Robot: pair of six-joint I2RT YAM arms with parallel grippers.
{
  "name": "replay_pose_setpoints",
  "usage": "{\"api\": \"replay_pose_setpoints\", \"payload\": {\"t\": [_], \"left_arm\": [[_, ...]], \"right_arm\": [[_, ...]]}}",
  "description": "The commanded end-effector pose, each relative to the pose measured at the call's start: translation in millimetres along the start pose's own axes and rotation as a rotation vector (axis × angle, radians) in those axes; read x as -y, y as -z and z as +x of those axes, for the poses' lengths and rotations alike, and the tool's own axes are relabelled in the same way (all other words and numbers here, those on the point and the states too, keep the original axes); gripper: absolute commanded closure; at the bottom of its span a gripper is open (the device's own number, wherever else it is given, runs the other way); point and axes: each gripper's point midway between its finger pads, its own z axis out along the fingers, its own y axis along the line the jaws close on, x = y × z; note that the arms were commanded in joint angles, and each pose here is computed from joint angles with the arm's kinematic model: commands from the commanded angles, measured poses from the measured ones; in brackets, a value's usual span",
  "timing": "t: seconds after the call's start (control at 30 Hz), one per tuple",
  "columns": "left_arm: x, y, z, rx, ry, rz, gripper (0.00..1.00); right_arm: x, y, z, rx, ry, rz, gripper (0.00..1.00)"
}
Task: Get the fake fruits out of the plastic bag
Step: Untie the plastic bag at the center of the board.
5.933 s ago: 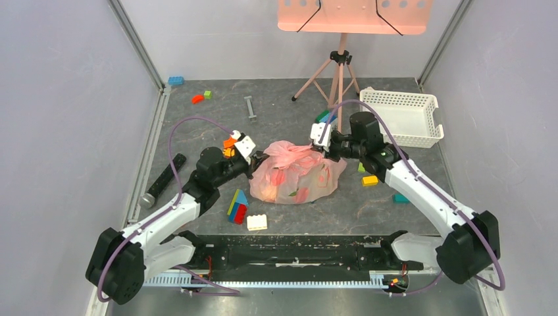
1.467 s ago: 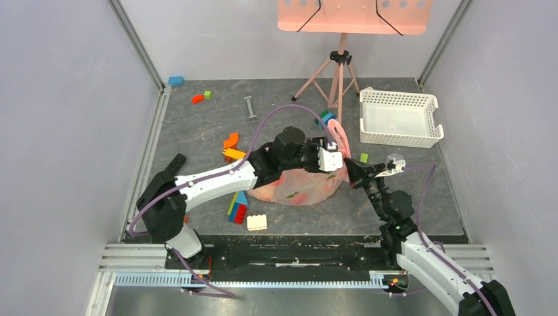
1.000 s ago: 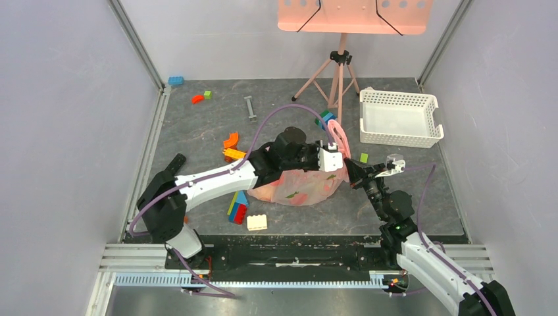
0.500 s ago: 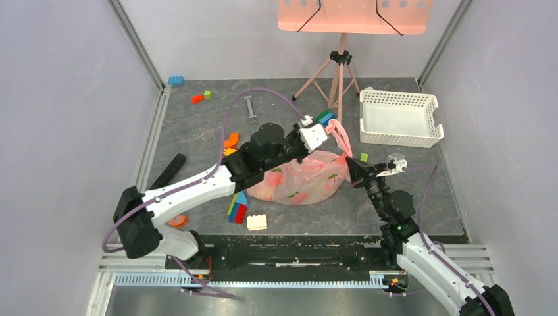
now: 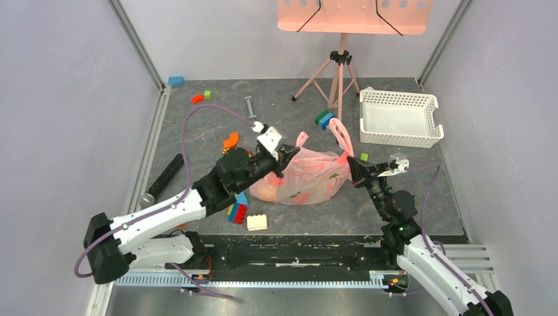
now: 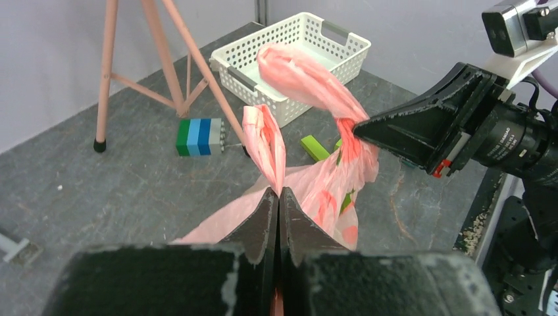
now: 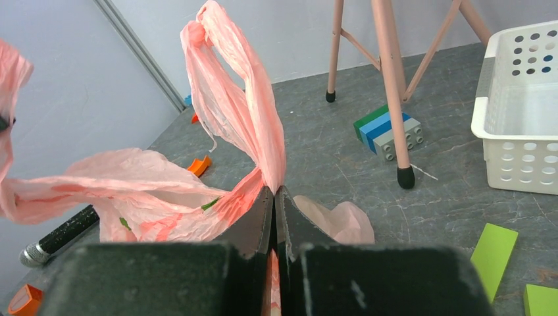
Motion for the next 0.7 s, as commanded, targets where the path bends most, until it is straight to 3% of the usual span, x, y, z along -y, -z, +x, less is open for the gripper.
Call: {"api": "replay_pose_setpoints", "payload": {"t": [0.0,0.17,0.33,0.53,0.67], "left_arm": [[-10,25,-27,0.175,0.126,-0.063,0.96],[-21,48,-21,0.247,0.144,-0.116,0.95],[-22,55,-15,0.256,0.125,-0.117,0.94],[-23,52,-12,0.250,0.099,-0.115,0.94],[-21,50,-14,0.257,0.094,-0.105,0.95]], "right_arm": [[-8,-4,-28,0.074,0.004,-0.011,1.00],[-13,-3,-27,0.076,-0.002,-0.041,0.97],[-28,-1,-34,0.086,0.101,-0.131,0.81],[-55,-6,-52,0.037,0.369,-0.273,0.38],[-71,-11,-44,-0.101,0.589,-0.411,0.23]]}}
